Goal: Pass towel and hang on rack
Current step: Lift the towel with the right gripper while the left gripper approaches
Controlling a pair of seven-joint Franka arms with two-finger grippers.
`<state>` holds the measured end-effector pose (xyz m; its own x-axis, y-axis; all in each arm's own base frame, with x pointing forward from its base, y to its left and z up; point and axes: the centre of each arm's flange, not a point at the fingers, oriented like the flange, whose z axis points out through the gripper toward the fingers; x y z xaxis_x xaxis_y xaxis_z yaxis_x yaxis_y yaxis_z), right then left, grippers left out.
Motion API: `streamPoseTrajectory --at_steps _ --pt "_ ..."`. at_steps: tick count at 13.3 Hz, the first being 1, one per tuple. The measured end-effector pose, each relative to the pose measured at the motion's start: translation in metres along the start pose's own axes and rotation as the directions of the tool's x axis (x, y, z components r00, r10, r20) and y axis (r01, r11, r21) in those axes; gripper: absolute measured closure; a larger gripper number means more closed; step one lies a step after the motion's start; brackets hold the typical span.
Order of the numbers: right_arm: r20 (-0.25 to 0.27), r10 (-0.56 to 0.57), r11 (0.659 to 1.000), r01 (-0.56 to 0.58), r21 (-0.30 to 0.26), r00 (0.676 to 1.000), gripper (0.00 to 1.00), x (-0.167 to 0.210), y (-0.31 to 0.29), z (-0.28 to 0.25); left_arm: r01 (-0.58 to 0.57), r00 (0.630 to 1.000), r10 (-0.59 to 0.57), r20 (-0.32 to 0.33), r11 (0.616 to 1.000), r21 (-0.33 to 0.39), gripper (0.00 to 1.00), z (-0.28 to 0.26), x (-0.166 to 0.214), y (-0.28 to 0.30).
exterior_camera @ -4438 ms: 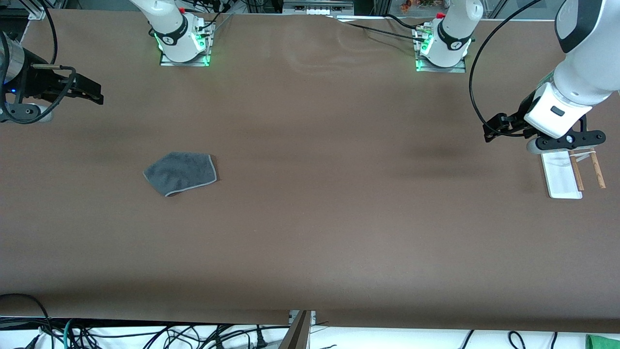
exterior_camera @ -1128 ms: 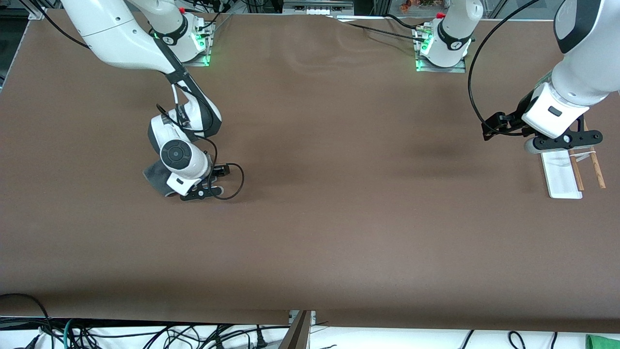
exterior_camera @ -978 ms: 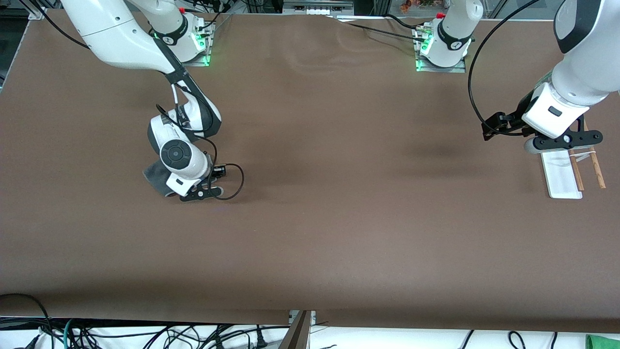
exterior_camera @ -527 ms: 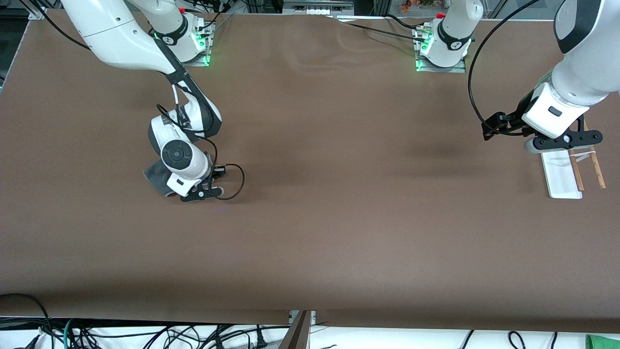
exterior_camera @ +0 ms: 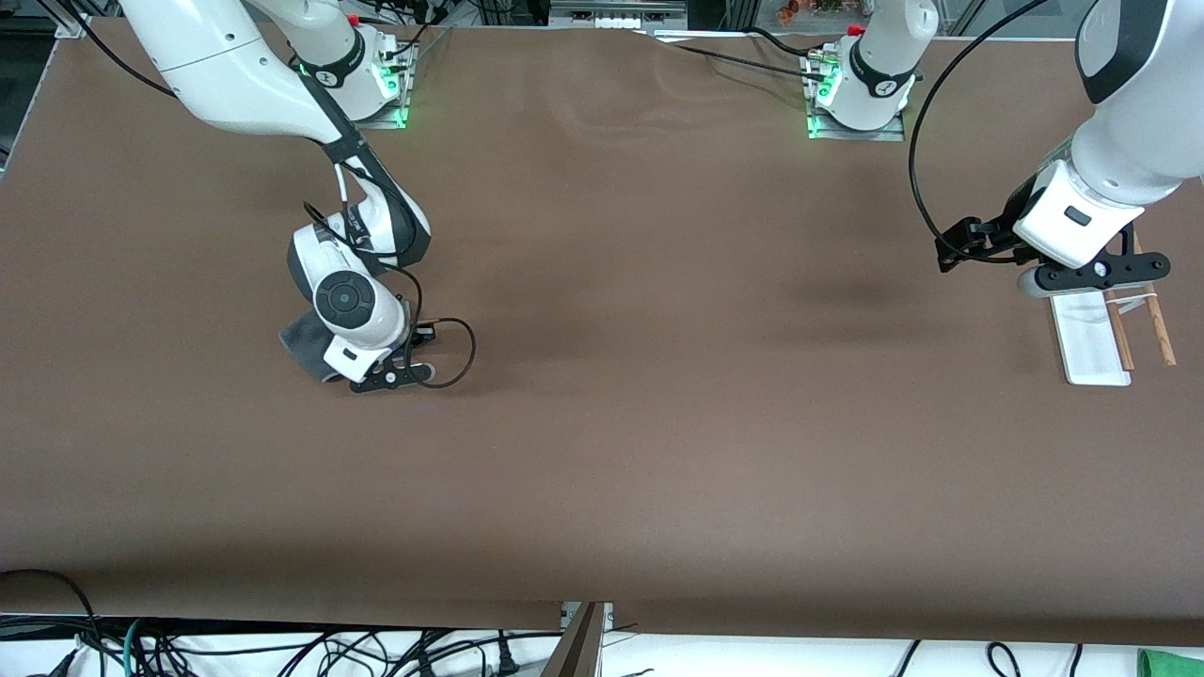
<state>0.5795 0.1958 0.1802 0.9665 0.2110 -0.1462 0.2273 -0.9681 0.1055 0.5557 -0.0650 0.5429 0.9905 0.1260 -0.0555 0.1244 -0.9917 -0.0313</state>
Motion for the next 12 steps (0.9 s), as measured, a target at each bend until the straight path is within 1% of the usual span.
streamPoseTrajectory --at_steps 2,3,5,8,9,10,11,12 --pt "-0.010 0.005 1.000 -0.006 -0.004 1.000 0.98 0.006 0.002 -0.013 -0.005 1.000 0.005 0.006 1.000 0.002 0.00 0.000 -0.001 0.003" --pt "-0.002 0.010 1.000 -0.010 -0.014 1.000 0.98 0.011 0.005 -0.026 -0.005 1.000 0.005 0.007 1.000 0.002 0.00 0.000 -0.002 0.003" --pt "-0.002 0.010 0.999 -0.010 -0.031 1.000 0.98 0.020 0.004 -0.079 -0.006 1.000 0.006 0.008 1.000 0.002 0.00 0.001 -0.002 0.003" --pt "-0.027 -0.022 0.999 0.022 -0.029 0.999 0.98 0.015 -0.038 -0.179 -0.029 1.000 0.029 0.008 1.000 0.004 0.00 0.000 -0.005 0.016" --pt "-0.037 -0.024 1.000 0.023 -0.017 0.999 0.98 0.009 -0.055 -0.211 -0.037 0.999 0.037 0.008 0.999 0.004 0.00 0.000 -0.006 0.020" --pt "-0.049 -0.018 1.000 0.019 0.010 0.999 0.98 0.004 -0.074 -0.243 -0.041 0.999 0.041 0.008 0.999 0.004 0.00 0.000 -0.007 0.022" --pt "-0.062 -0.009 0.999 0.012 0.052 0.998 0.98 -0.001 -0.088 -0.271 -0.041 0.999 0.041 0.009 0.999 0.005 0.00 0.000 -0.007 0.022" --pt "-0.074 0.003 0.994 0.005 0.105 0.997 0.98 -0.005 -0.098 -0.295 -0.040 0.999 0.040 0.010 0.999 0.005 0.00 0.000 -0.007 0.021"
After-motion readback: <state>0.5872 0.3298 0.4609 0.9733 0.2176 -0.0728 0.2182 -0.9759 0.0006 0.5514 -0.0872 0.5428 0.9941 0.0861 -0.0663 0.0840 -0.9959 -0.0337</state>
